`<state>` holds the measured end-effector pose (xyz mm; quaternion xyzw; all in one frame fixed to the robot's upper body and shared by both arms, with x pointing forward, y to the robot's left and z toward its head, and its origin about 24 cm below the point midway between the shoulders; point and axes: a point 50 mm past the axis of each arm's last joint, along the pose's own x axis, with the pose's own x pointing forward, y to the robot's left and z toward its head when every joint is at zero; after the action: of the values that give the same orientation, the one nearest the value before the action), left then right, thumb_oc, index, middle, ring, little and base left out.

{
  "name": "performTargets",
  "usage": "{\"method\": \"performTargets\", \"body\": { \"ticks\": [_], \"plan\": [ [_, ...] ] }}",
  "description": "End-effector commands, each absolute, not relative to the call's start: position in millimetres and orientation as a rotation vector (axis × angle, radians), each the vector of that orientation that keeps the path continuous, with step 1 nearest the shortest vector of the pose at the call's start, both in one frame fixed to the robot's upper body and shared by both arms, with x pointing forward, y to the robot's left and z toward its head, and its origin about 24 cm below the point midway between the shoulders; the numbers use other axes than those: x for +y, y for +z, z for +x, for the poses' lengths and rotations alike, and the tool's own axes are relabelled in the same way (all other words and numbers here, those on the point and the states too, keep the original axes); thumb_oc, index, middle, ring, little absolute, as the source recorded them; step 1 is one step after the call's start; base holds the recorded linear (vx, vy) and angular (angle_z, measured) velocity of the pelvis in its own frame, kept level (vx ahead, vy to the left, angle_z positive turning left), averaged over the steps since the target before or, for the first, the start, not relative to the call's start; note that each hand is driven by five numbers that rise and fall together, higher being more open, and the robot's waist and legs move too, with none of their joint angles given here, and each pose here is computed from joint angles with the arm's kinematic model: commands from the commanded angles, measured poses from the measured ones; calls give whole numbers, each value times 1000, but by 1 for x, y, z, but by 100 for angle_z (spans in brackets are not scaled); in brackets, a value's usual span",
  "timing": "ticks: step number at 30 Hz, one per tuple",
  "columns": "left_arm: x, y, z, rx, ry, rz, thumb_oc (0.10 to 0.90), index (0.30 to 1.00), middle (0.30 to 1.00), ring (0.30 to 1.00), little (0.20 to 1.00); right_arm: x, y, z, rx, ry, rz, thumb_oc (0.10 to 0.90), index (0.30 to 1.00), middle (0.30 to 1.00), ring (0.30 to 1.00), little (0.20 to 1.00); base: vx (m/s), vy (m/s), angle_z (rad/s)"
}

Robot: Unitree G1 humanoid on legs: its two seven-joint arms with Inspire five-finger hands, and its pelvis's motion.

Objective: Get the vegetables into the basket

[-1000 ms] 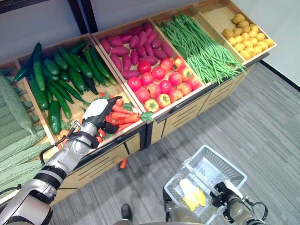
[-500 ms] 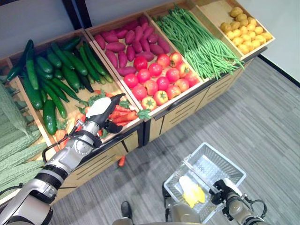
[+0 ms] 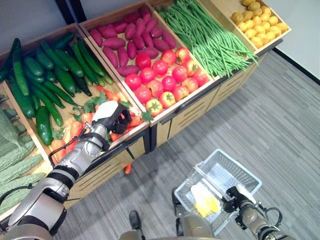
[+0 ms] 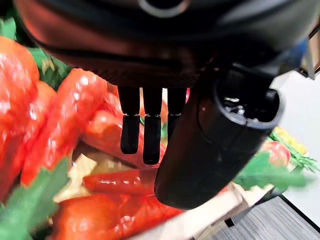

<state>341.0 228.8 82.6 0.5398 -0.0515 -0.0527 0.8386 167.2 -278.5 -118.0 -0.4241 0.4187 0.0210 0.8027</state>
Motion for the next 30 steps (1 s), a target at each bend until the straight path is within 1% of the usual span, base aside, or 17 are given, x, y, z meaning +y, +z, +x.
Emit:
{"method": "performTargets", "body": {
  "ticks": [1,9,11,13,15,22,23,24,25,26,27,28,30],
  "plan": [
    [216,135,362,-305,-67,1143,400,300,300,300,300,-291,-106,180,832,-16,-958,400,300,300,300,300,4,8,-4],
    [227,143,360,-327,-9,1157,400,300,300,300,300,-290,-109,174,846,-12,-953,400,300,300,300,300,0,0,0],
    [228,167,358,-430,49,1138,400,300,300,300,300,-290,-109,174,842,-11,-955,400,300,300,300,300,0,0,0],
    [225,184,356,-498,63,1114,400,300,300,300,300,-290,-109,174,842,-10,-957,400,300,300,300,300,0,0,0],
    [218,208,350,-601,38,1102,400,300,300,300,300,-292,-110,171,859,-8,-958,400,300,300,300,300,0,0,0],
    [226,216,337,-611,-9,1219,400,300,300,300,300,-294,-114,160,902,-1,-949,400,300,300,300,300,1,3,5],
    [229,214,336,-597,-9,1243,551,511,511,511,511,-295,-115,158,912,-1,-948,400,300,300,300,300,-3,6,4],
    [232,211,335,-581,-7,1262,629,621,621,621,621,-295,-116,155,921,0,-946,400,300,300,300,300,0,0,0],
    [233,209,335,-571,-4,1267,675,684,684,684,684,-295,-117,154,927,4,-945,400,300,300,300,300,0,0,0],
    [235,205,334,-556,-2,1254,657,660,660,660,660,-295,-118,152,934,4,-943,400,300,300,300,300,0,0,0],
    [235,201,334,-544,1,1223,482,415,415,415,415,-295,-118,152,939,4,-943,400,300,300,300,300,-16,6,4],
    [237,198,333,-533,2,1204,400,300,300,300,300,-295,-118,151,941,3,-941,400,300,300,300,300,-13,6,6],
    [236,189,333,-505,-1,1124,400,300,300,300,300,-293,-119,151,944,10,-940,400,300,300,300,300,-9,7,5]
  ]
}}
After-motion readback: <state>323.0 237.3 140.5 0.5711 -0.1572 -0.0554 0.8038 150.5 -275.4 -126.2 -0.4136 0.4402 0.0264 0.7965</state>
